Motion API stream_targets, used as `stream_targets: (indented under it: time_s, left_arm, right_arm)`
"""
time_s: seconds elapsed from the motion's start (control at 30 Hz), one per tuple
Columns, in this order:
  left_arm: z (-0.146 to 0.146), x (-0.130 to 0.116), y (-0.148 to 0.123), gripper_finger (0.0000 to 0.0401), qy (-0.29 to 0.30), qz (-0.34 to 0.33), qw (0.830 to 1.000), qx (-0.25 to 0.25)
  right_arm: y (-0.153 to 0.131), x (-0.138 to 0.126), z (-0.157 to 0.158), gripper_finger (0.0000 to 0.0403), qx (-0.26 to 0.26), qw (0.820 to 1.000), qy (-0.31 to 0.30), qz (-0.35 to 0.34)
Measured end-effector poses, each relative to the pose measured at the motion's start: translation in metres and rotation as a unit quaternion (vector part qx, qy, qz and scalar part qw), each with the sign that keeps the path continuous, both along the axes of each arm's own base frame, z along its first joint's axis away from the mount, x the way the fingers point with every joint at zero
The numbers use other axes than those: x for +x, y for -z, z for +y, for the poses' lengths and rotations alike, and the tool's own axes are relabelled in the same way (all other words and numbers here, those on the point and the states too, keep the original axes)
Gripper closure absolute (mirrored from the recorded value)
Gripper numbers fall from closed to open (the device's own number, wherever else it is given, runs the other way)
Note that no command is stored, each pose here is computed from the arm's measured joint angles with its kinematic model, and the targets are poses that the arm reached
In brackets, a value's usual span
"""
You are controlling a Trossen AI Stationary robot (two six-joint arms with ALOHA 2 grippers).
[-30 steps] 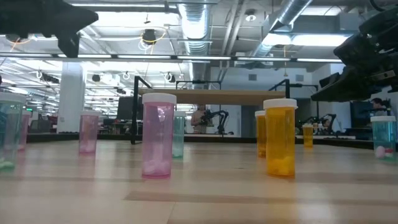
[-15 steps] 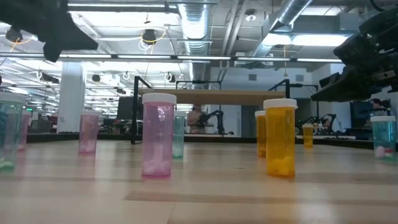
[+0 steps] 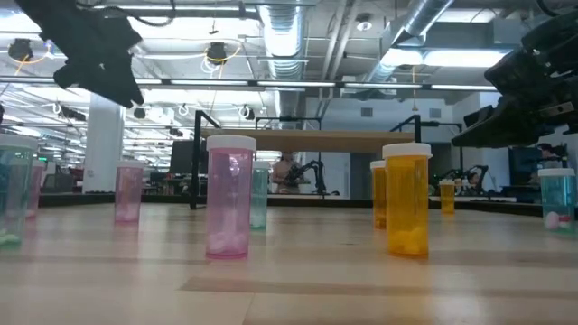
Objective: Pick and place medicine bottles onto shelf by color
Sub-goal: Put the top left small orange pill bottle on the shelf
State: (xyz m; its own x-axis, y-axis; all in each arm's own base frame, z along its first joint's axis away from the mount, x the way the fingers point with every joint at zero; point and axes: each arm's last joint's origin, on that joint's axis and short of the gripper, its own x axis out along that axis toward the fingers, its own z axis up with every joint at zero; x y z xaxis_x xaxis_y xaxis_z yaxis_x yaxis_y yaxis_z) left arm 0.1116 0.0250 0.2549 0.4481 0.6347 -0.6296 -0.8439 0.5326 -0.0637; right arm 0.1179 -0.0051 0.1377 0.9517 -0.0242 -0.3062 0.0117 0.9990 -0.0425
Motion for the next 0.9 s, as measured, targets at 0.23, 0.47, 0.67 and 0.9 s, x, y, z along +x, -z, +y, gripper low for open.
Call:
stream_targets:
  time_s: [0.23, 0.47, 0.67, 0.9]
  left_arm:
    - [0.023, 0.013, 0.004, 0.0227, -0.012, 0.082, 0.993, -0.082]
    - [0.048, 0.017, 0.018, 0.0202, -0.017, 0.137, 0.981, -0.136]
    - [0.066, 0.019, 0.024, 0.0182, -0.011, 0.139, 0.976, -0.165]
    - [0.074, 0.017, 0.026, 0.0157, -0.001, 0.141, 0.974, -0.177]
  right_arm:
    - [0.0, 0.0, 0.0, 0.037, 0.0, 1.0, 0.0, 0.0]
    - [0.0, 0.0, 0.0, 0.037, 0.0, 1.0, 0.0, 0.0]
    - [0.0, 0.0, 0.0, 0.037, 0.0, 1.0, 0.0, 0.0]
    - [0.0, 0.0, 0.0, 0.037, 0.0, 1.0, 0.0, 0.0]
